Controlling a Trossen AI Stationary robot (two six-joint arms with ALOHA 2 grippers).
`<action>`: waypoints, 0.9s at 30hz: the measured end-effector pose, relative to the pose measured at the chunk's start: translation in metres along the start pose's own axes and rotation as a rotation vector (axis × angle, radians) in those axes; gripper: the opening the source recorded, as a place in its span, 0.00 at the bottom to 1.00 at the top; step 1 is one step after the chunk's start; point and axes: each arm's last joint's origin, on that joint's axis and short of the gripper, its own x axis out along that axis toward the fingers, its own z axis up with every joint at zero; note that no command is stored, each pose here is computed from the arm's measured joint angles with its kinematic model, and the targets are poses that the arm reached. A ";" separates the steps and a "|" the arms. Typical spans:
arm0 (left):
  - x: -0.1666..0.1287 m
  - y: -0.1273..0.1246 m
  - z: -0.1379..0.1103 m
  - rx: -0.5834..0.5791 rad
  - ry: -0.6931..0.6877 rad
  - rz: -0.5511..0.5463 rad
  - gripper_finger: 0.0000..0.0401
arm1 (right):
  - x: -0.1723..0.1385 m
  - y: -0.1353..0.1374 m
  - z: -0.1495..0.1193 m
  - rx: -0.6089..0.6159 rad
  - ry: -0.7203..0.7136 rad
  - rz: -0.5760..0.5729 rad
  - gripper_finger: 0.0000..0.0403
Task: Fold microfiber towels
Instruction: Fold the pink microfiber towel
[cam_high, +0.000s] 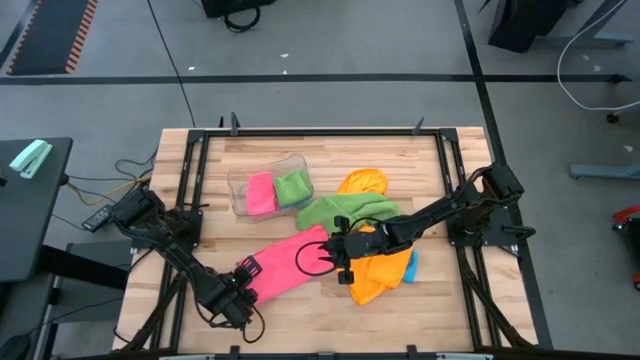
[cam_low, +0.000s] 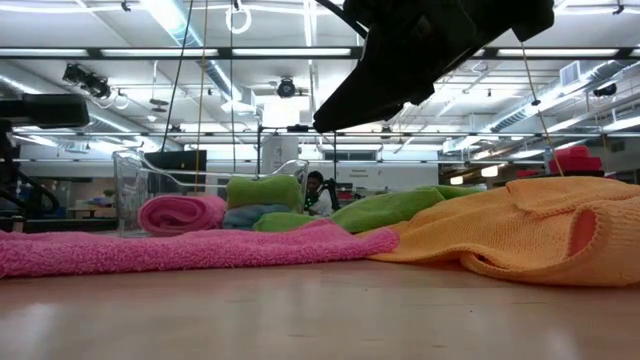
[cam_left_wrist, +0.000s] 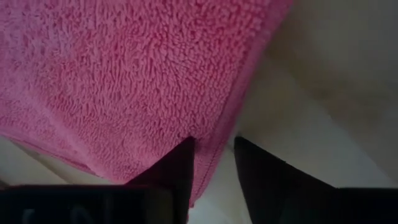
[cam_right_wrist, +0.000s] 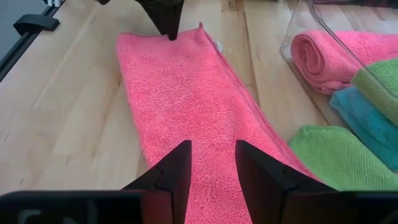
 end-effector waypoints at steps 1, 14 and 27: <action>0.000 0.000 0.000 -0.002 -0.004 -0.002 0.27 | 0.000 0.000 0.000 0.000 -0.001 0.000 0.33; 0.001 0.000 0.002 -0.167 -0.025 -0.016 0.02 | -0.002 0.008 0.000 -0.005 -0.009 0.020 0.33; -0.046 0.011 0.035 -0.401 -0.144 -0.276 0.01 | 0.003 0.035 -0.006 -0.004 -0.062 0.082 0.33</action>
